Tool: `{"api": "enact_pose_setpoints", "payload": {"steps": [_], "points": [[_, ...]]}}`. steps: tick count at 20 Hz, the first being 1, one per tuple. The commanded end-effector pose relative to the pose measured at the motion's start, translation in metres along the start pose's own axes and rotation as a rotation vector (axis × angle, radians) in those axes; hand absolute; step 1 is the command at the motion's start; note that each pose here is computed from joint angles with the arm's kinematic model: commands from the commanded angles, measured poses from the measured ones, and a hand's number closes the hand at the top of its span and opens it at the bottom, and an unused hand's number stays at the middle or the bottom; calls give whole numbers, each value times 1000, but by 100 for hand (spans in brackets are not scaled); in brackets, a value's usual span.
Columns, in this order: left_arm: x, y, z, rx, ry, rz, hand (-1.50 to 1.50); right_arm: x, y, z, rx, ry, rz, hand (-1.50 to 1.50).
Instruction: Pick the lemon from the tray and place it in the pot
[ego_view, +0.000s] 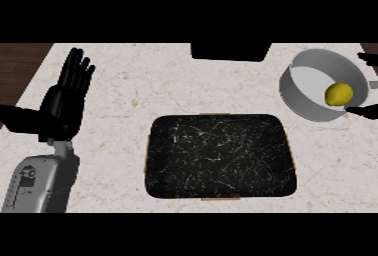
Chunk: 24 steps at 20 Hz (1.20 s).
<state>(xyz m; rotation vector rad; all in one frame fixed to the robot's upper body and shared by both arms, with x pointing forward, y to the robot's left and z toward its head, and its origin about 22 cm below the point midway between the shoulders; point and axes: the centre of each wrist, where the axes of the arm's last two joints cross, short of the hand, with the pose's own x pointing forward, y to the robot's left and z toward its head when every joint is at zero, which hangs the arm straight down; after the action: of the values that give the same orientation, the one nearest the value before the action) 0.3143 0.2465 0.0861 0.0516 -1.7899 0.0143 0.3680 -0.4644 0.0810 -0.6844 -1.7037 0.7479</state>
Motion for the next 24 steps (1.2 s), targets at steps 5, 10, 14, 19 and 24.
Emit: {"api": "enact_pose_setpoints", "payload": {"steps": [5,10,14,19,24], "points": [[0,7,5,2,-3,-3,0,2,-21,-2,-139,50,-320,-150],[3,13,1,-2,-7,-3,0,-4,-51,12,-221,73,-473,-150],[6,8,1,-19,-9,-7,0,-14,-55,29,-311,47,-516,-150],[8,2,-3,18,-10,8,0,-23,-81,53,-355,28,-550,-150],[1,2,2,-19,0,8,0,-31,-103,82,-405,51,-550,-150]]}}
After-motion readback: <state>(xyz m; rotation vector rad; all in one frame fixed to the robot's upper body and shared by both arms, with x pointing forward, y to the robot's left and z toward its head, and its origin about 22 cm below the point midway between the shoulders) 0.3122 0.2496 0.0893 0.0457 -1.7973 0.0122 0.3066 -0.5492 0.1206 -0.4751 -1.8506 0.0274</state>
